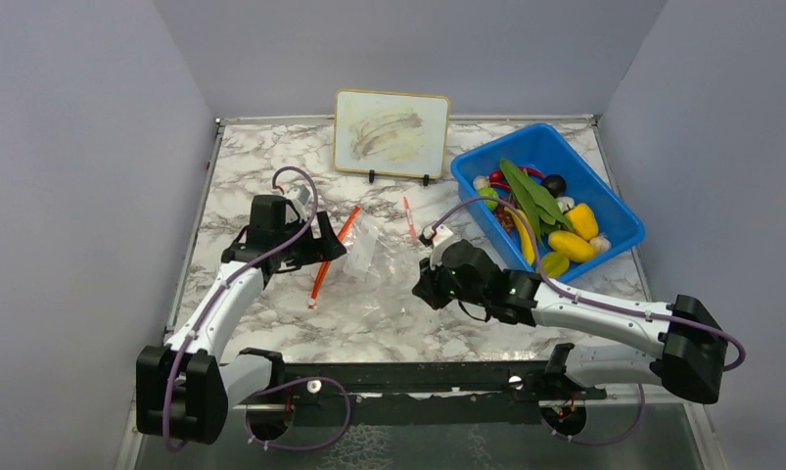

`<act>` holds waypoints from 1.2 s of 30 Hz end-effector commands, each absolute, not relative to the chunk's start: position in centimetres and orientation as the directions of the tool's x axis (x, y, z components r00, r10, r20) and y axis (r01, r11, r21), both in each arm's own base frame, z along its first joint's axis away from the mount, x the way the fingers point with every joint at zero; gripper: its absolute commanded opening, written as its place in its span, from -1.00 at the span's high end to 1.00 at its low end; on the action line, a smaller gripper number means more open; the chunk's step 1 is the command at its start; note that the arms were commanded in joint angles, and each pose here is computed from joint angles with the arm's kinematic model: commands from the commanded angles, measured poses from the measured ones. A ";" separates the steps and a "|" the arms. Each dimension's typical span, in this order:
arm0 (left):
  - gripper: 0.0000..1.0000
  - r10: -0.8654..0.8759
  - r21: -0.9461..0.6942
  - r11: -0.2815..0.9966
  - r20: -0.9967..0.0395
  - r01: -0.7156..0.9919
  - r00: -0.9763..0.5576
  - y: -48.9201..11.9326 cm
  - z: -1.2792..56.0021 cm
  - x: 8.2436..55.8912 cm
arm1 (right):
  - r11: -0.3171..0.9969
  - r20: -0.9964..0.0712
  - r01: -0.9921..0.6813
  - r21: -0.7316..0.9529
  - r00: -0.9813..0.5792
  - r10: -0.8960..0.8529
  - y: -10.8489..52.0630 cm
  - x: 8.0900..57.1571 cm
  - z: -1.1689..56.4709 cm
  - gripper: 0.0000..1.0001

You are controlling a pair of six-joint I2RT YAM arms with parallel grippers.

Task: Place the food in the zip-top bag and seal the zipper
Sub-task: Pick up the zipper food storage bag at the center of the board, then open the zipper of the food storage bag at the center of the board.

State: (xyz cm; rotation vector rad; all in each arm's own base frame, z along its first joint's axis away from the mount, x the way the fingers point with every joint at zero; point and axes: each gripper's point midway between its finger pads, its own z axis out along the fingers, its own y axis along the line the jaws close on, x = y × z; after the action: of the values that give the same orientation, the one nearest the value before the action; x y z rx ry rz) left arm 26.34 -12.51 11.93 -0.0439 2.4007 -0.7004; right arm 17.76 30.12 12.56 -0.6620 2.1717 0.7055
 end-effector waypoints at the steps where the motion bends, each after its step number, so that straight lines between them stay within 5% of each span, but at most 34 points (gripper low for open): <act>1: -0.69 -0.198 -0.563 0.805 -0.555 0.189 -0.808 -13.9 12.4 27.0 | 0.672 -0.801 -0.692 0.262 -0.545 -0.249 30.7 17.8 13.3 0.98; 6: -0.70 -0.209 -0.594 0.784 -0.526 0.181 -0.824 -14.5 11.9 27.5 | 0.661 -0.809 -0.708 0.248 -0.527 -0.261 30.7 17.8 13.5 0.99; 10: -0.46 -0.222 -0.615 0.774 -0.482 0.148 -0.847 -14.8 10.7 27.5 | 0.664 -0.811 -0.709 0.238 -0.521 -0.266 30.7 18.0 13.6 0.99; 15: 0.18 -0.223 -0.662 0.733 -0.450 0.155 -0.864 -15.7 11.0 27.0 | 0.673 -0.826 -0.700 0.237 -0.510 -0.240 30.8 18.5 14.5 0.99; 19: 0.99 -0.242 -0.698 0.697 -0.444 0.164 -0.863 -16.3 12.4 26.5 | 0.699 -0.832 -0.677 0.230 -0.509 -0.219 30.7 19.1 15.1 0.93; 25: 1.00 -0.369 -0.786 0.602 -0.429 0.141 -0.824 -17.1 17.5 25.7 | 0.864 -0.759 -0.439 0.245 -0.642 -0.111 28.8 20.8 16.0 0.08; 32: 1.00 -0.566 -0.857 0.514 -0.381 0.049 -0.731 -16.4 21.6 25.3 | 0.770 -0.687 -0.373 0.518 -0.718 0.115 32.5 19.5 21.8 -0.50; 36: 1.00 -0.614 -0.876 0.482 -0.358 0.025 -0.704 -16.4 22.5 25.5 | 0.756 -0.660 -0.339 0.560 -0.734 0.160 34.4 19.4 23.1 -0.57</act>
State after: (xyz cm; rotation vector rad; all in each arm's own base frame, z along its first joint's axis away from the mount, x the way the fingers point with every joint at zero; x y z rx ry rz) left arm 24.87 -16.54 21.85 -0.3337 2.1083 -1.2074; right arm 19.84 32.19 20.87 -0.2477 2.2205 0.7868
